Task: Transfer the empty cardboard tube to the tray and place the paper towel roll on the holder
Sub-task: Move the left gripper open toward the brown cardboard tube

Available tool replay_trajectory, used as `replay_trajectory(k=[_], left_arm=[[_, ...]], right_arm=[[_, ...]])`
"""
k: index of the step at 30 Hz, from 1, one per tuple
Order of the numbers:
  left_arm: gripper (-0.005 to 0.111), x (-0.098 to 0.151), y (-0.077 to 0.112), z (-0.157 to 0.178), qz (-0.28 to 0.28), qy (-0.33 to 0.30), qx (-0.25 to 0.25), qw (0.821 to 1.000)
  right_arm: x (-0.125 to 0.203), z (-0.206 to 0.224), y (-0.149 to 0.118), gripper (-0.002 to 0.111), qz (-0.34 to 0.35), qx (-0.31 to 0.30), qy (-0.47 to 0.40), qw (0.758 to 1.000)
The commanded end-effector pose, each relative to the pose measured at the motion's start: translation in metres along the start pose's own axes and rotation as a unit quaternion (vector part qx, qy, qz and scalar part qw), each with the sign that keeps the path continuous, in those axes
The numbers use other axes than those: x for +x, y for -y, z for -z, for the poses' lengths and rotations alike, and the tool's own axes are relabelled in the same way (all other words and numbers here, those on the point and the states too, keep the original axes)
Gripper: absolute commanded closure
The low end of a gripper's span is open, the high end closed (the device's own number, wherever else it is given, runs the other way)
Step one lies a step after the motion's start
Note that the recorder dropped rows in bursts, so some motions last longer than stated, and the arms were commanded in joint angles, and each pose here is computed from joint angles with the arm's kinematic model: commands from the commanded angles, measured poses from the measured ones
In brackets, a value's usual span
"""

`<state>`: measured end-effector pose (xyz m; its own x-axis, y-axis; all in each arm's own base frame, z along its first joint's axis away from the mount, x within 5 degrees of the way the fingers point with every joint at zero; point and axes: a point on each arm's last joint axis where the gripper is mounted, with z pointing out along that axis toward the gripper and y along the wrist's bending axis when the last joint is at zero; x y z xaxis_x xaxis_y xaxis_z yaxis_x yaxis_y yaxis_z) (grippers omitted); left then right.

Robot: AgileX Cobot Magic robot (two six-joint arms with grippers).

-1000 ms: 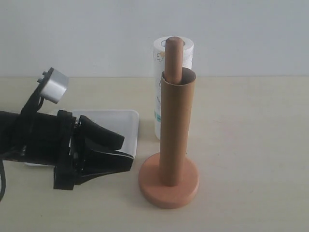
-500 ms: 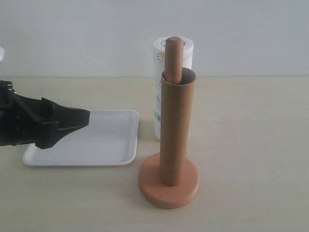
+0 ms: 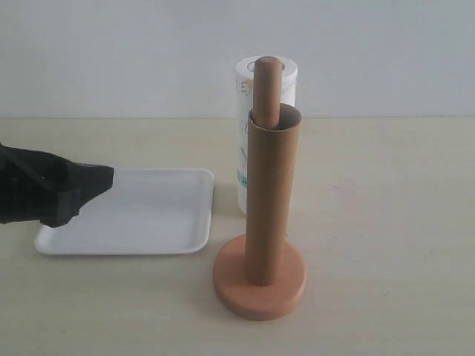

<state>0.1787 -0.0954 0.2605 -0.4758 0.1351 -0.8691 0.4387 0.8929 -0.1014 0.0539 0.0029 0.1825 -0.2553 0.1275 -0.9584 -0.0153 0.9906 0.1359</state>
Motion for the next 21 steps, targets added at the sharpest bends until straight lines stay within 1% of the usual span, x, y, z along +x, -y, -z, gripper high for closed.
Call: replay_trajectory(k=[1, 4, 7, 9, 11, 15, 18, 21], left_arm=[[0.031, 0.012, 0.005, -0.003, -0.033, 0.048, 0.008, 0.998], [0.031, 0.023, 0.005, -0.005, -0.053, 0.089, 0.013, 0.995], [0.031, 0.031, 0.007, -0.008, -0.072, 0.1, 0.028, 0.992], [0.031, 0.037, 0.01, -0.011, -0.094, 0.099, 0.048, 0.989], [0.031, 0.042, 0.016, -0.014, -0.111, 0.112, 0.081, 0.984], [0.031, 0.05, 0.025, -0.022, -0.118, 0.15, 0.136, 0.972], [0.031, 0.054, 0.027, -0.032, -0.125, 0.155, 0.149, 0.968], [0.031, 0.058, 0.031, -0.04, -0.146, 0.157, 0.174, 0.961]], right_arm=[[-0.001, 0.0, 0.0, 0.108, 0.003, 0.003, 0.006, 1.0], [-0.001, 0.0, 0.0, 0.108, 0.003, 0.003, 0.006, 1.0], [-0.001, 0.0, 0.0, 0.108, 0.003, 0.003, 0.006, 1.0], [-0.001, 0.0, 0.0, 0.108, 0.003, 0.003, 0.006, 1.0], [-0.001, 0.0, 0.0, 0.108, 0.003, 0.003, 0.006, 1.0], [-0.001, 0.0, 0.0, 0.108, 0.003, 0.003, 0.006, 1.0], [-0.001, 0.0, 0.0, 0.108, 0.003, 0.003, 0.006, 1.0], [-0.001, 0.0, 0.0, 0.108, 0.003, 0.003, 0.006, 1.0]])
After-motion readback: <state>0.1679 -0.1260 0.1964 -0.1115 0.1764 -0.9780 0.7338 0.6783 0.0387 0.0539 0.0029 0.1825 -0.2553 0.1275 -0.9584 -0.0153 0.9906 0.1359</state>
